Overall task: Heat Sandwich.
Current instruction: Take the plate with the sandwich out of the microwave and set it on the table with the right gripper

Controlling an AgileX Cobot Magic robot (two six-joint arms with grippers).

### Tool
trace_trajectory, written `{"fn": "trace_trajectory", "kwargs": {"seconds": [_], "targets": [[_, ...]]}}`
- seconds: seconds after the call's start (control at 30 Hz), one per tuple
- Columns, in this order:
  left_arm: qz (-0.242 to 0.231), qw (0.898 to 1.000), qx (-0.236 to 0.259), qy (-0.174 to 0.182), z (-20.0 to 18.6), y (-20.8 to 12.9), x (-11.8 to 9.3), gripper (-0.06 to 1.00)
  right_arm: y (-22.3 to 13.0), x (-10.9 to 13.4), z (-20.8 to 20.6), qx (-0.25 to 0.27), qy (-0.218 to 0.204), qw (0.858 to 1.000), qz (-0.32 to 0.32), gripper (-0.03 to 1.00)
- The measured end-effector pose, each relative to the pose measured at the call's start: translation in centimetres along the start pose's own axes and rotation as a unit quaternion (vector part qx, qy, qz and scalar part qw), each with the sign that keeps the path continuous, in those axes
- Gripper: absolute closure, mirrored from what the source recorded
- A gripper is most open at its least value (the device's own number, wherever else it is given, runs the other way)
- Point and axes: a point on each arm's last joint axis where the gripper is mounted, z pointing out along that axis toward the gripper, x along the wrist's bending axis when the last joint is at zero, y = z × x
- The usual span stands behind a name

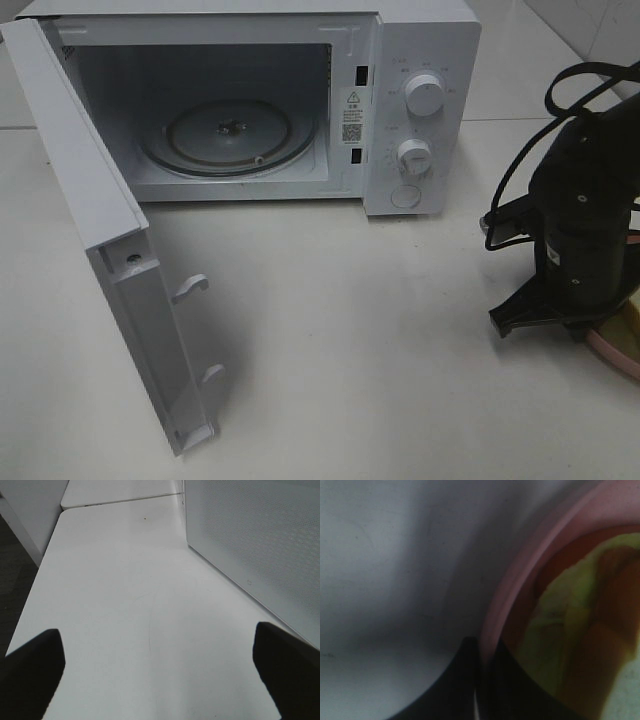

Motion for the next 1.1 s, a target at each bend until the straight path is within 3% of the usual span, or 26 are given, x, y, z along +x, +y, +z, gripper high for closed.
{"fn": "trace_trajectory", "kwargs": {"seconds": [0.3,0.5,0.63,0.83,0.97,1.1], "targets": [[0.0,1.0,0.0,0.0,0.0,0.0,0.0,-0.02,0.0,0.0,0.2,0.0,-0.004,1.0,0.019,0.89],[0.0,1.0,0.0,0.0,0.0,0.0,0.0,-0.02,0.1,-0.1,-0.1,-0.005,-0.004,1.0,0.022,0.8],[0.0,1.0,0.0,0.0,0.0,0.0,0.0,-0.02,0.0,-0.7,-1.4,-0.021,-0.001,0.999,0.027,0.59],[0.0,1.0,0.0,0.0,0.0,0.0,0.0,-0.02,-0.3,-1.2,-2.9,-0.032,0.012,0.999,0.014,0.44],[0.0,1.0,0.0,0.0,0.0,0.0,0.0,-0.02,-0.9,-1.6,-4.8,-0.044,0.043,0.998,-0.008,0.3],[0.0,1.0,0.0,0.0,0.0,0.0,0.0,-0.02,-1.3,-1.8,-6.0,-0.057,0.066,0.996,-0.015,0.23]]}}
